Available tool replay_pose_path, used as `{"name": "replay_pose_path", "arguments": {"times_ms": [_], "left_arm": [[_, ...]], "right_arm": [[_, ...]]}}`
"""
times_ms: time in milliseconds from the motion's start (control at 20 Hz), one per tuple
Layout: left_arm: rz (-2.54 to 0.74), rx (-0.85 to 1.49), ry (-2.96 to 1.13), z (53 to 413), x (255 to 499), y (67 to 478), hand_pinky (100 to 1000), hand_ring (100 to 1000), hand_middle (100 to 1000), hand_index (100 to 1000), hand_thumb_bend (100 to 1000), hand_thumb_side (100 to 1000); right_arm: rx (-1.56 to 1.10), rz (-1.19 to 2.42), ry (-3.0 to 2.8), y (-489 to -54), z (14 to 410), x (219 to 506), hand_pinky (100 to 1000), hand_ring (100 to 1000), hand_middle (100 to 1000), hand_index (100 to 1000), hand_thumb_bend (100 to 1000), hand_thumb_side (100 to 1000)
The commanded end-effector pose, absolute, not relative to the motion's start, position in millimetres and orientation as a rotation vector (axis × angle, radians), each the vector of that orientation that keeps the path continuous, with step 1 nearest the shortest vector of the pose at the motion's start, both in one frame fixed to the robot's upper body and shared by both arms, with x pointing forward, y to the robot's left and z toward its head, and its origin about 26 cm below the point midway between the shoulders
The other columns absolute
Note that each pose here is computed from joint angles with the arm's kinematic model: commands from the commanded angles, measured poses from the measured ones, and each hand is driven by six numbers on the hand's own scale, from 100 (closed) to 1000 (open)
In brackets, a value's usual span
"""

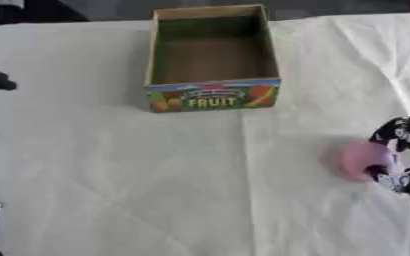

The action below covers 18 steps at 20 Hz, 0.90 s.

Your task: Pick up objects on the table and place them in the box.

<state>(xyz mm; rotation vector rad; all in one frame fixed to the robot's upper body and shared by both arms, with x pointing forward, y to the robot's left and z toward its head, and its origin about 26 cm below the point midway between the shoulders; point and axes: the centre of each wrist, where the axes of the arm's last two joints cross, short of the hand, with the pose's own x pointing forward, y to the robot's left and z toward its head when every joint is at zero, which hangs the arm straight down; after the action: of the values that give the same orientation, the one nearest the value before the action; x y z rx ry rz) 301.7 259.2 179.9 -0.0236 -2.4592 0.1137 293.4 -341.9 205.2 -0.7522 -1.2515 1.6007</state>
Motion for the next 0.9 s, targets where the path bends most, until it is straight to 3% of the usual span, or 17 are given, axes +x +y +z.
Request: {"name": "replay_pose_path", "arguments": {"times_ms": [50, 400, 550, 900], "left_arm": [[0.095, -0.023, -2.488, 188.5, 299.3, 258.5, 518, 517, 576, 749, 100, 853], [0.09, -0.019, -2.488, 188.5, 299.3, 258.5, 519, 517, 576, 749, 100, 841], [0.088, -0.018, -2.488, 188.5, 299.3, 258.4, 519, 516, 576, 749, 100, 836], [0.085, -0.016, -2.487, 188.4, 299.3, 258.3, 519, 516, 576, 749, 100, 833]], "right_arm": [[-0.787, 1.579, -1.312, -339.8, 216.9, 290.0, 587, 701, 510, 659, 100, 351], [-0.838, 1.515, -1.424, -331.0, 223.0, 282.7, 547, 659, 468, 601, 100, 427], [-0.883, 1.469, -1.482, -328.3, 226.0, 280.6, 532, 636, 456, 585, 100, 531], [-0.943, 1.416, -1.604, -327.8, 236.6, 281.8, 526, 631, 450, 574, 100, 499]]}}
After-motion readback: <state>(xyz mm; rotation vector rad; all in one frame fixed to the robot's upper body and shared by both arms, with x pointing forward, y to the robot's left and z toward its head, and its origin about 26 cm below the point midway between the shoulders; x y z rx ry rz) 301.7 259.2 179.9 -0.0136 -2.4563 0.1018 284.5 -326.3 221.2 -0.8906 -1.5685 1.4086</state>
